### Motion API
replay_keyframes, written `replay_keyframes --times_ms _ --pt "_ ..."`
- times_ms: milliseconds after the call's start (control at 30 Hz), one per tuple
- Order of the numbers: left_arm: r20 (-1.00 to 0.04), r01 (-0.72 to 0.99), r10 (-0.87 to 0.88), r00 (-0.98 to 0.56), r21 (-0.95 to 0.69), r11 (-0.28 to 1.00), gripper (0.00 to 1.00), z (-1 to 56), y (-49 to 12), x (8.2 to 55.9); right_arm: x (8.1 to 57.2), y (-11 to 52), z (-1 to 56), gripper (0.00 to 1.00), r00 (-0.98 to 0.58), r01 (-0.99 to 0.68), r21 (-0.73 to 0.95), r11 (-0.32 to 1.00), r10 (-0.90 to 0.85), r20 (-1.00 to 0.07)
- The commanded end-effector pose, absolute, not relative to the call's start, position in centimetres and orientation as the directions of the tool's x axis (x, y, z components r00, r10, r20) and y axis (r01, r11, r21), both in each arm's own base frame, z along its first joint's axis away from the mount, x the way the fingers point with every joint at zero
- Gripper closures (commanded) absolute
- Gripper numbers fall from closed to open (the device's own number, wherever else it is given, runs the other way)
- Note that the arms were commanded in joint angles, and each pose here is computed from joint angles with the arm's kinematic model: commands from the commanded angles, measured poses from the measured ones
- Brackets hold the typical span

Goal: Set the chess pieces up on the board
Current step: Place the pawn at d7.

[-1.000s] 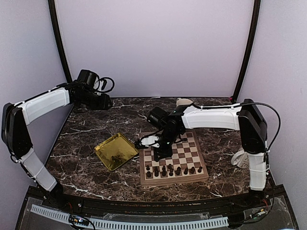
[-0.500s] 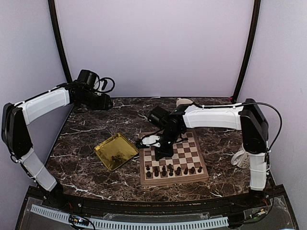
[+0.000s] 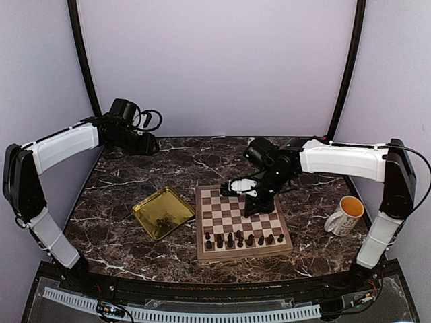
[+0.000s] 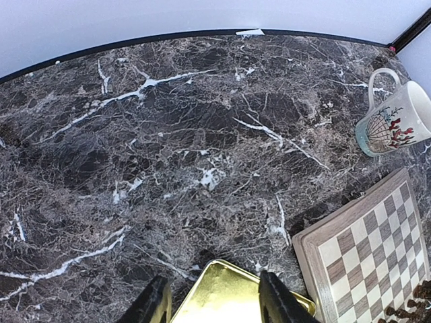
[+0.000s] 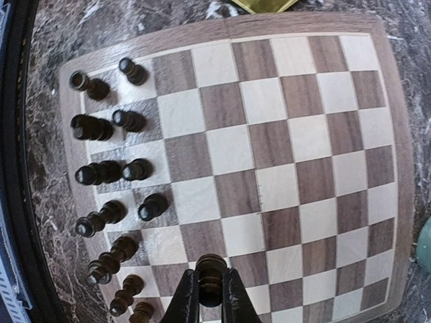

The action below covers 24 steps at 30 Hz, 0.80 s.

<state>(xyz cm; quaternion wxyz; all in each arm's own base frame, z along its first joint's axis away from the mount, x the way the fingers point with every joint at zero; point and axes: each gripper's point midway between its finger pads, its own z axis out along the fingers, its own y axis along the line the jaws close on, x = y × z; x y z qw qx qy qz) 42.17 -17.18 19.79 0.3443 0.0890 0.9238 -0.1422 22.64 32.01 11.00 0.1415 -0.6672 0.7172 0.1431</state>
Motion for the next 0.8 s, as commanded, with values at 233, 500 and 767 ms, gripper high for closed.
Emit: replay_keyframes --times_ms 233,500,767 --pt "-0.643 0.276 0.088 -0.761 -0.198 0.941 0.53 19.2 -17.4 41.8 18.6 31.3 8.4 0.94 0.005 -0.995 0.095 -0.042 -0.936 -0.353" --pt "-0.640 0.281 0.091 -0.763 -0.201 0.939 0.53 19.1 -17.5 41.8 18.5 31.7 6.9 0.93 0.004 -0.994 0.100 -0.039 -0.945 -0.326" --pt "-0.640 0.284 0.093 -0.763 -0.203 0.937 0.54 19.2 -17.5 41.7 18.8 31.7 6.0 0.93 0.001 -0.995 0.092 -0.030 -0.954 -0.300"
